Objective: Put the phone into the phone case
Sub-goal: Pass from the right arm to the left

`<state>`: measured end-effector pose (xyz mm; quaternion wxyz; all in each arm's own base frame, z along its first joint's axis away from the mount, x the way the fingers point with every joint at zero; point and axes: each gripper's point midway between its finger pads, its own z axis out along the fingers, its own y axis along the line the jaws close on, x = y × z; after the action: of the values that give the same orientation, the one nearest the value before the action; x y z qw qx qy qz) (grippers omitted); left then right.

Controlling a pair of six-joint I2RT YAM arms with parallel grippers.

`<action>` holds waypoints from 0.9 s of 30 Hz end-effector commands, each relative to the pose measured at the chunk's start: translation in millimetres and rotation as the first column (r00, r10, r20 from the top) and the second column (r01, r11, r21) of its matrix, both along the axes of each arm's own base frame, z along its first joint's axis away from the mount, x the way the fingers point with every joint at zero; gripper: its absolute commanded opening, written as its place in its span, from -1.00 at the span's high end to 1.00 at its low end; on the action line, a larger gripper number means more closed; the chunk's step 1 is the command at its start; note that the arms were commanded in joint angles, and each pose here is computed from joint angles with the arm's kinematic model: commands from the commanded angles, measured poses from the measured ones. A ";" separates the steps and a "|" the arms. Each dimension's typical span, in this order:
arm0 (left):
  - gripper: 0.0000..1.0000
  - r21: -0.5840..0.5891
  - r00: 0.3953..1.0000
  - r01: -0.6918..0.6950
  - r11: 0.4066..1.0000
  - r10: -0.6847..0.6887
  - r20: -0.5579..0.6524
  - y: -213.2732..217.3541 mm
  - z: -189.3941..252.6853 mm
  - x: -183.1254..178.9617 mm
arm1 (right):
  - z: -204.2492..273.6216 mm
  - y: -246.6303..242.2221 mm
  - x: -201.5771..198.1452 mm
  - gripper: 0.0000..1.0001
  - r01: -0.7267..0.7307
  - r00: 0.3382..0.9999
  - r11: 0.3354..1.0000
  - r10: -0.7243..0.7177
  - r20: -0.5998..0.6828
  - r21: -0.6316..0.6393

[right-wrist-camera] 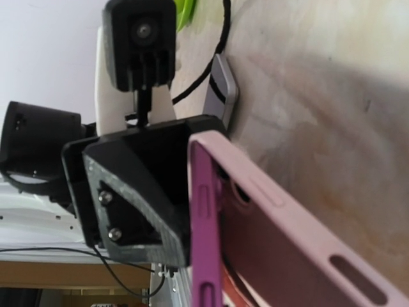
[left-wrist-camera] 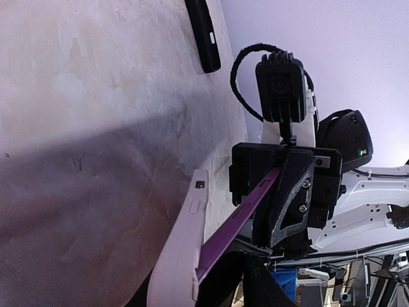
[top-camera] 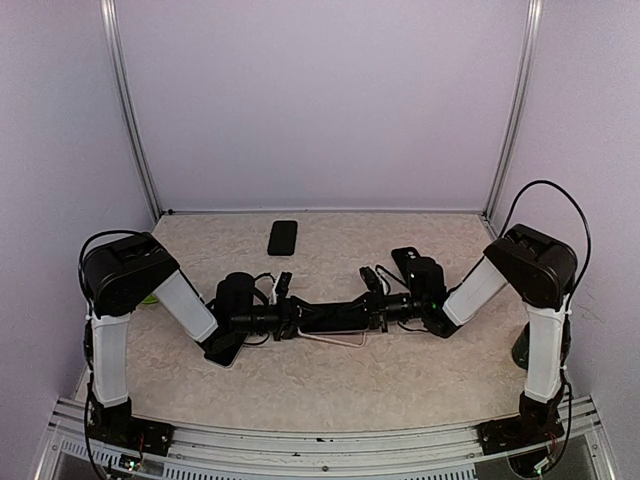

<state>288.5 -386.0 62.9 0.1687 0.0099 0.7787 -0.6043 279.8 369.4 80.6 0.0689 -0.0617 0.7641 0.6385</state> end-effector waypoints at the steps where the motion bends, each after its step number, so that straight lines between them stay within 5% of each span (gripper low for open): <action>1: 0.32 -0.118 0.992 0.064 0.991 -0.050 0.115 -8.7 41.4 -5.9 | -11.0 2.5 -14.2 1.00 -0.048 0.999 0.999 0.048 -0.012 0.001; 9: 0.47 -0.157 0.992 0.076 0.985 -0.059 0.112 -6.5 49.6 -11.7 | -14.5 2.0 -15.2 1.00 -0.053 0.999 0.999 0.053 0.006 -0.003; 27: 0.77 -0.174 0.992 0.066 0.983 -0.047 0.115 -2.9 58.3 -13.4 | -12.1 0.5 -16.9 0.58 -0.056 0.998 0.998 0.057 0.031 -0.014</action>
<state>278.9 -383.7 77.9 0.1602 0.0132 0.7542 -0.6367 273.2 368.3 80.2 0.0775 -0.0904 0.7545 0.6454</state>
